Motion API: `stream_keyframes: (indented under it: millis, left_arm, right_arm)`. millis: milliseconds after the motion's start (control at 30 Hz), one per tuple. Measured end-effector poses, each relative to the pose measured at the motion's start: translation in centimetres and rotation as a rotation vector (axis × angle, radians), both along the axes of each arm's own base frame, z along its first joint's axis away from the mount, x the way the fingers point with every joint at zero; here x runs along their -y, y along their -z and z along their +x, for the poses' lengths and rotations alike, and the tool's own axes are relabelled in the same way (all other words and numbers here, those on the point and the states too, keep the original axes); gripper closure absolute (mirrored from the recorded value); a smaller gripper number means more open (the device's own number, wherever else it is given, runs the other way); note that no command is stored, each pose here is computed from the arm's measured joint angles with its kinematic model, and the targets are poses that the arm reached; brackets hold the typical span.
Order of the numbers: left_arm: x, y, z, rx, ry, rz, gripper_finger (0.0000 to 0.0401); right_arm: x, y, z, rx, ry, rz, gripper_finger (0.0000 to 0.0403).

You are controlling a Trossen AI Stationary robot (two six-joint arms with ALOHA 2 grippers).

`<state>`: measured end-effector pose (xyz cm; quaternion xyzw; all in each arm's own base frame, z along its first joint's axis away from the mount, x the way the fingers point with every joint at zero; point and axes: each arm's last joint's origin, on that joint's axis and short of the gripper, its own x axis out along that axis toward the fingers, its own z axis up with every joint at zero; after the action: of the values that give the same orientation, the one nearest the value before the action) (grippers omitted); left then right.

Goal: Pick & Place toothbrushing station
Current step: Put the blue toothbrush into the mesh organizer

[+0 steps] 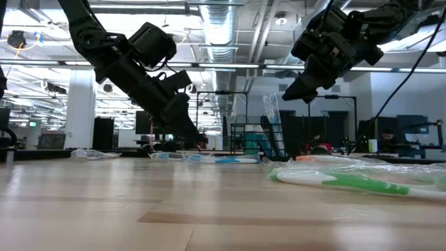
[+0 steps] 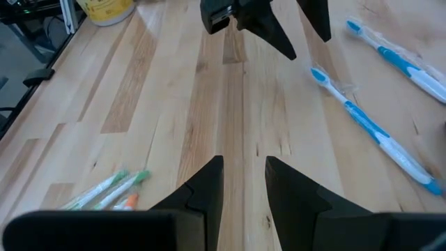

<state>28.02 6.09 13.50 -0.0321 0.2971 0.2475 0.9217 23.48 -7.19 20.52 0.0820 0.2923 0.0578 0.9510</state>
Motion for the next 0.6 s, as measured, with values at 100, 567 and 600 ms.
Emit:
stream_keyframes:
  millis: [100, 567, 600]
  left_arm:
    - [0.0, 0.2, 0.0, -0.009, -0.001, -0.001, 0.0182]
    - [-0.2, 4.1, 0.3, -0.139, -0.024, -0.01, 0.0161]
    - [-0.2, 4.1, 0.3, -0.139, -0.024, -0.009, 0.0162]
  right_arm:
    - [0.0, 0.0, 0.0, 0.0, 0.0, 0.0, 0.0305]
    - [0.0, 0.0, 0.0, -0.002, 0.0, 0.001, 0.0305]
    - [0.0, 0.0, 0.0, -0.002, 0.0, 0.001, 0.0305]
